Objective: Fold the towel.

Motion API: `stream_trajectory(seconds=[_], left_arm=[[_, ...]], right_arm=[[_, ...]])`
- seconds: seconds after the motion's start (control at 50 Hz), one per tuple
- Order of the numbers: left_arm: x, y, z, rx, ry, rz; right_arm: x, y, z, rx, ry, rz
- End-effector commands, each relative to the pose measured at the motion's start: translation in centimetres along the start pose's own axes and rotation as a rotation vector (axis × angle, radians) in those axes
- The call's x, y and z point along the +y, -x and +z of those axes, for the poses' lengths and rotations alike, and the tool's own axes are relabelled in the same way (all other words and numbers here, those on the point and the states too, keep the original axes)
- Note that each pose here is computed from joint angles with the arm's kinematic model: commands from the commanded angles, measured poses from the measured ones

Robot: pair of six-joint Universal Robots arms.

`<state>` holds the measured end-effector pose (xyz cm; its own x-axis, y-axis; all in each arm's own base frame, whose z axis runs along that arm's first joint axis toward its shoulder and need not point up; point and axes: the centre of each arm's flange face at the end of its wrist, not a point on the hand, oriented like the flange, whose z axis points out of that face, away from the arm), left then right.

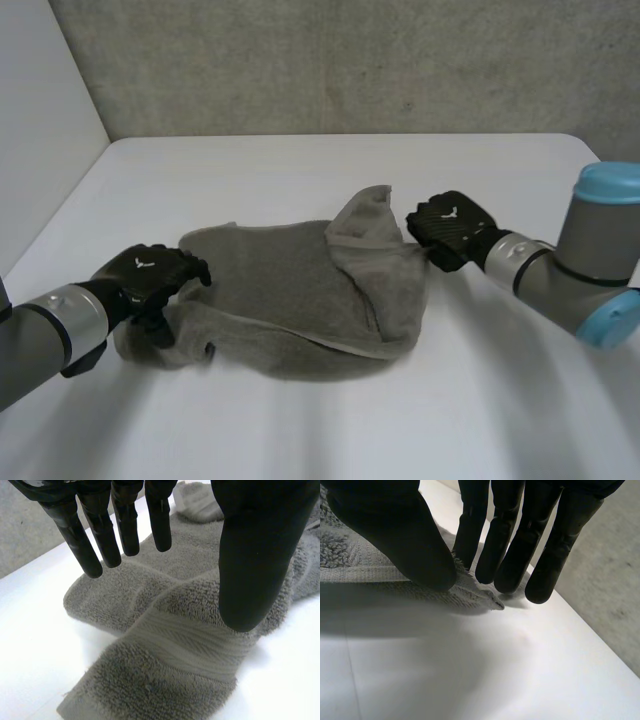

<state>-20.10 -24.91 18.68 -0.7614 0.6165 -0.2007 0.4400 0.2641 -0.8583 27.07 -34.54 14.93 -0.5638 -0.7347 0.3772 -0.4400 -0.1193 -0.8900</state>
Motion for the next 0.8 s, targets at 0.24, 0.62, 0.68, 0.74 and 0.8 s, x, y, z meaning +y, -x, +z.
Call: stream_trajectory(seconds=[0.24,0.62,0.68,0.74,0.8], left_arm=[[1.5,1.2,1.1,-0.018,0.041,-0.025],[2.4,1.8,1.4,-0.031,0.075,-0.046],[2.6,2.0,1.6,-0.036,0.08,-0.05],[2.5,2.6,1.8,-0.055,0.059,-0.044],[2.6,3.0,2.0,-0.07,0.047,-0.044]], right_arm=[[-2.1,-4.4,-7.6,0.107,0.136,0.09],[-2.0,-1.8,-13.8,-0.042,0.46,0.101],[-1.1,-1.3,-14.2,-0.074,0.544,0.041],[-0.2,-1.5,-14.3,-0.072,0.608,-0.017],[0.1,-1.5,-14.3,-0.065,0.624,-0.027]])
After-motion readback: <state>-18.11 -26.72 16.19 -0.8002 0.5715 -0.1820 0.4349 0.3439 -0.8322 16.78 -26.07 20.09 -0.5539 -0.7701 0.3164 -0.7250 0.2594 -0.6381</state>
